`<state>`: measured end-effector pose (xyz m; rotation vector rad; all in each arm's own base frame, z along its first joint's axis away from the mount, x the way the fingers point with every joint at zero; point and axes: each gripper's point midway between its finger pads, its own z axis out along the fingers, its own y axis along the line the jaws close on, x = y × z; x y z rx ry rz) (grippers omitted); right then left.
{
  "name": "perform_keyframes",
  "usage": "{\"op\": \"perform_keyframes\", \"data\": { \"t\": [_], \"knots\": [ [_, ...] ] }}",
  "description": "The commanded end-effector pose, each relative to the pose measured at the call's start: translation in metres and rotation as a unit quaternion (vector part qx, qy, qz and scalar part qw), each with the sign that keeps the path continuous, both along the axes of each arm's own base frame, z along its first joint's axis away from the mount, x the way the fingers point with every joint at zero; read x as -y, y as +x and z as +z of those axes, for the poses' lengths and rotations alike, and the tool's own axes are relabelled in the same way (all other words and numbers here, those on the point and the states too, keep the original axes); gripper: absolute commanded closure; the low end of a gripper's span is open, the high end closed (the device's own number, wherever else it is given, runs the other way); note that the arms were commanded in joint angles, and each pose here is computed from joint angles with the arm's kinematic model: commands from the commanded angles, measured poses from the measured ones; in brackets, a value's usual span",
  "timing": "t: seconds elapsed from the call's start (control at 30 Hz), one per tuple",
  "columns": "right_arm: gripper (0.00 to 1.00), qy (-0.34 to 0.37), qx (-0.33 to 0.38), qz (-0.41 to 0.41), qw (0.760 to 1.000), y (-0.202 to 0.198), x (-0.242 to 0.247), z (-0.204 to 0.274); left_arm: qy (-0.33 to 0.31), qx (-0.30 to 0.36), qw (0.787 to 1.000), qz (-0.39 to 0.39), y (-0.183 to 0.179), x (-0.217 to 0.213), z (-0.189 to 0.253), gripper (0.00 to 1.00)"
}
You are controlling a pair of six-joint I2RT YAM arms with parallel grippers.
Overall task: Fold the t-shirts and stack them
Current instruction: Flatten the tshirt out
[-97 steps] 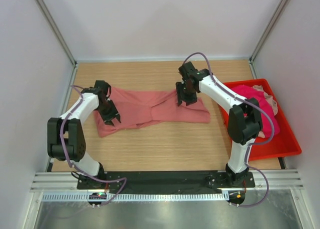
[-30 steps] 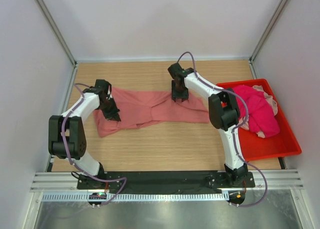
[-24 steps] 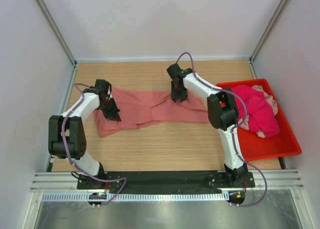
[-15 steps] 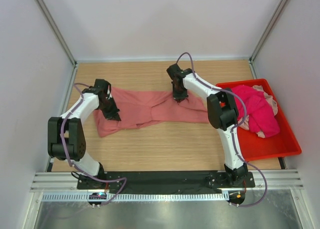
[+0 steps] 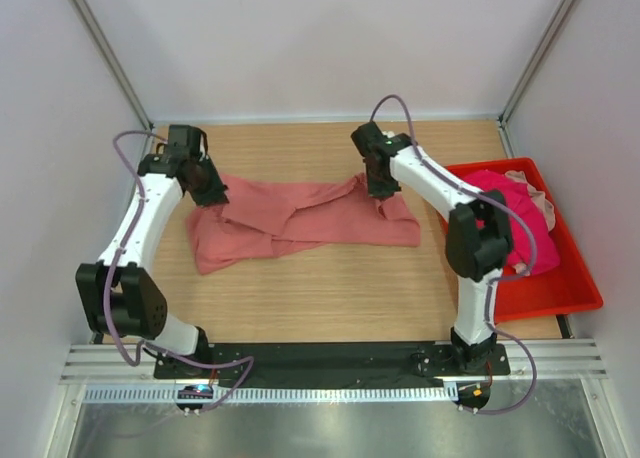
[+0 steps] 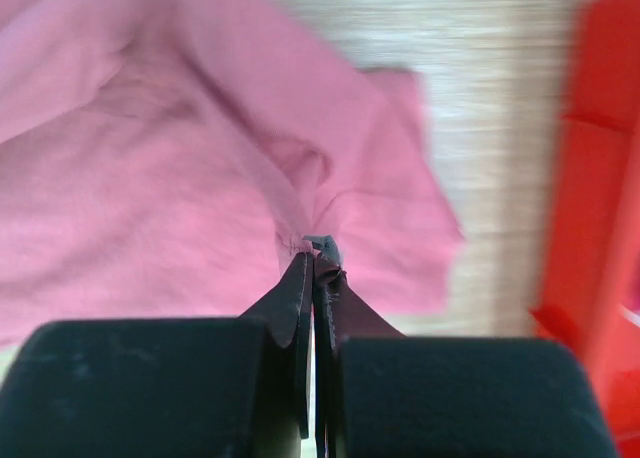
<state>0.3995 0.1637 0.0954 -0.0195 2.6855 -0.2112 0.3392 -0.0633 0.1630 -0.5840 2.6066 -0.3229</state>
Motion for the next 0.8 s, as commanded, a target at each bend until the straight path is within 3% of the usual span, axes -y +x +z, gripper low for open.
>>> {"op": "perform_keyframes", "data": {
  "t": [0.0, 0.3, 0.5, 0.77],
  "knots": [
    [0.99, -0.011, 0.070, -0.037, 0.997, -0.012, 0.044, 0.062, 0.034, 0.096, 0.994, 0.045, 0.015, -0.021, 0.069, 1.00],
    [0.99, 0.012, 0.185, -0.102, 0.977, 0.017, 0.081, 0.137, 0.026, 0.235, 0.966, 0.103, 0.038, -0.040, 0.188, 1.00],
    [0.99, 0.065, 0.295, -0.109, 0.947, 0.040, 0.075, 0.232, 0.002, 0.347, 0.931, 0.113, 0.042, -0.039, 0.270, 1.00],
    [0.99, 0.159, 0.381, -0.065, 0.908, -0.010, 0.069, 0.326, -0.034, 0.450, 0.885, 0.115, -0.009, -0.037, 0.352, 1.00]
  ]
}}
